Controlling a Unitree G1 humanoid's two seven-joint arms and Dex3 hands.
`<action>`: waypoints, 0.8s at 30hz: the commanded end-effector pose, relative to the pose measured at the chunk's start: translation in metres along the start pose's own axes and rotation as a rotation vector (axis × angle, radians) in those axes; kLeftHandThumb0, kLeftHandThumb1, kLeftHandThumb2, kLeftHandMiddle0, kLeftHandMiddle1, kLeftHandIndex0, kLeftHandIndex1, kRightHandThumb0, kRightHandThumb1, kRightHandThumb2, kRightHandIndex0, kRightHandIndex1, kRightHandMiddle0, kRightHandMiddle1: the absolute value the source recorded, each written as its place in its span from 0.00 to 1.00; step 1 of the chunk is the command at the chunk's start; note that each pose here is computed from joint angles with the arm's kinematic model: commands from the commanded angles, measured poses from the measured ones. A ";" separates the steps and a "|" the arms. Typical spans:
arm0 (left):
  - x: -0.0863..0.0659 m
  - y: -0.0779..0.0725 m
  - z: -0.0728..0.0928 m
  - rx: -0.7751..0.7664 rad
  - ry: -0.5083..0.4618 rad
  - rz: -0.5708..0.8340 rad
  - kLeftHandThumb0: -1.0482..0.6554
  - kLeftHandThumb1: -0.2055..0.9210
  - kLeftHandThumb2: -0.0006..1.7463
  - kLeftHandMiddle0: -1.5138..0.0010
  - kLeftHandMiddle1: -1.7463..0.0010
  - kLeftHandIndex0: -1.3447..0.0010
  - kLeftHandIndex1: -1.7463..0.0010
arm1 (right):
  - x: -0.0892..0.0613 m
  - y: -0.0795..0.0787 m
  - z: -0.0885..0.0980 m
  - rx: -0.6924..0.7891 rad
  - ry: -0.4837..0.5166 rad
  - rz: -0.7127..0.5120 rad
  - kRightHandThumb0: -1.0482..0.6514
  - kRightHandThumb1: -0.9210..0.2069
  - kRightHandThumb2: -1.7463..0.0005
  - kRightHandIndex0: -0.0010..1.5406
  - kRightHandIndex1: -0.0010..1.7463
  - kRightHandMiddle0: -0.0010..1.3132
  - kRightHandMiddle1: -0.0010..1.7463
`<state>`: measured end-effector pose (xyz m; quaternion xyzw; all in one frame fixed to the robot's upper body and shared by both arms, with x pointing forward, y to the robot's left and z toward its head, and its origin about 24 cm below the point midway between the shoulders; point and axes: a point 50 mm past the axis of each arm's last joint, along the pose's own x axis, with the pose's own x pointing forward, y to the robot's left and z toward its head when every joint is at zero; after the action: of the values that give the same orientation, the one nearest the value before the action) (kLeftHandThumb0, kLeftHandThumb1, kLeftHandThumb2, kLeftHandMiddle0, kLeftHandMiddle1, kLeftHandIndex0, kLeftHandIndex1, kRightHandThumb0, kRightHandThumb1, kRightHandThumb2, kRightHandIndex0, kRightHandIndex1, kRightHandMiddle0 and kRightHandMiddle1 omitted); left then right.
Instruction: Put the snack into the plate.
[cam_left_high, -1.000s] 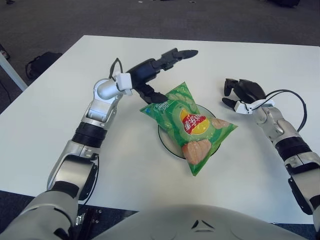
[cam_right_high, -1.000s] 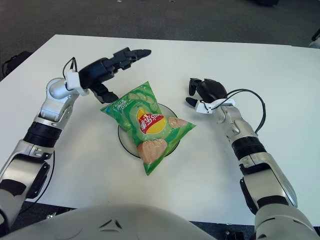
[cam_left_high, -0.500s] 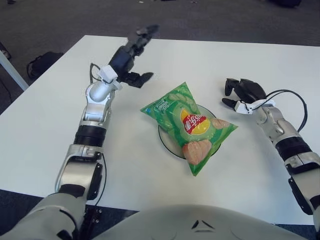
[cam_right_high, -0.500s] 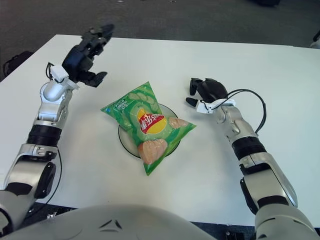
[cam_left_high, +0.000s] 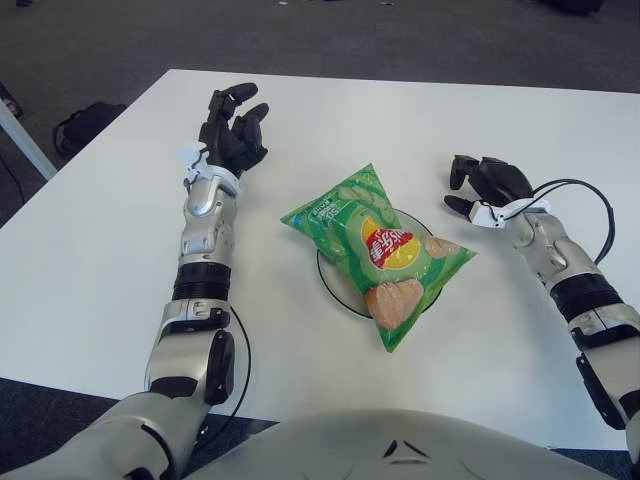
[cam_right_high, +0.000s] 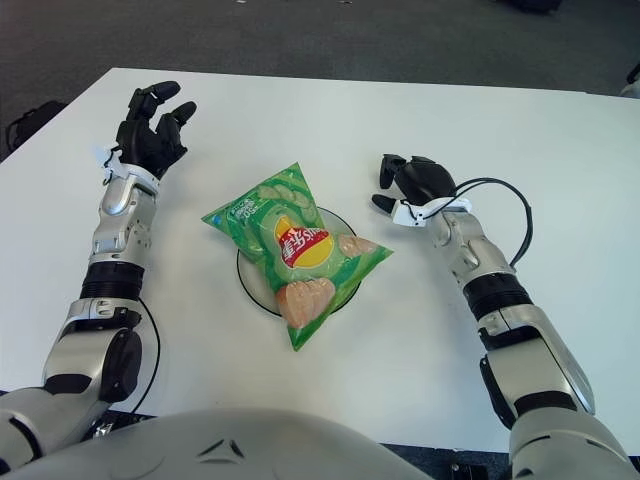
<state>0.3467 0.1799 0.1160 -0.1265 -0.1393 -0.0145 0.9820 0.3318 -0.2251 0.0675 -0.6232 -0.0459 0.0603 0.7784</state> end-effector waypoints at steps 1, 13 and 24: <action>-0.009 0.013 -0.020 -0.001 0.094 0.035 0.37 0.65 0.60 0.62 0.08 0.66 0.01 | -0.029 0.054 -0.013 0.036 0.093 0.188 0.61 0.48 0.28 0.37 0.99 0.25 0.99; -0.014 0.035 -0.058 0.056 0.282 0.006 0.36 0.58 0.66 0.42 0.00 0.62 0.00 | -0.029 0.049 -0.019 0.262 0.221 -0.041 0.61 0.50 0.30 0.41 0.90 0.29 1.00; -0.030 0.046 -0.081 0.140 0.390 -0.024 0.36 0.57 0.67 0.34 0.00 0.61 0.00 | -0.031 0.051 -0.028 0.472 0.387 -0.176 0.61 0.53 0.28 0.44 0.92 0.32 0.96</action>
<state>0.3564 0.1990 0.0526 -0.0516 -0.0167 -0.0419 0.9976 0.3241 -0.2382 0.0542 -0.4362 -0.0419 -0.1221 0.8905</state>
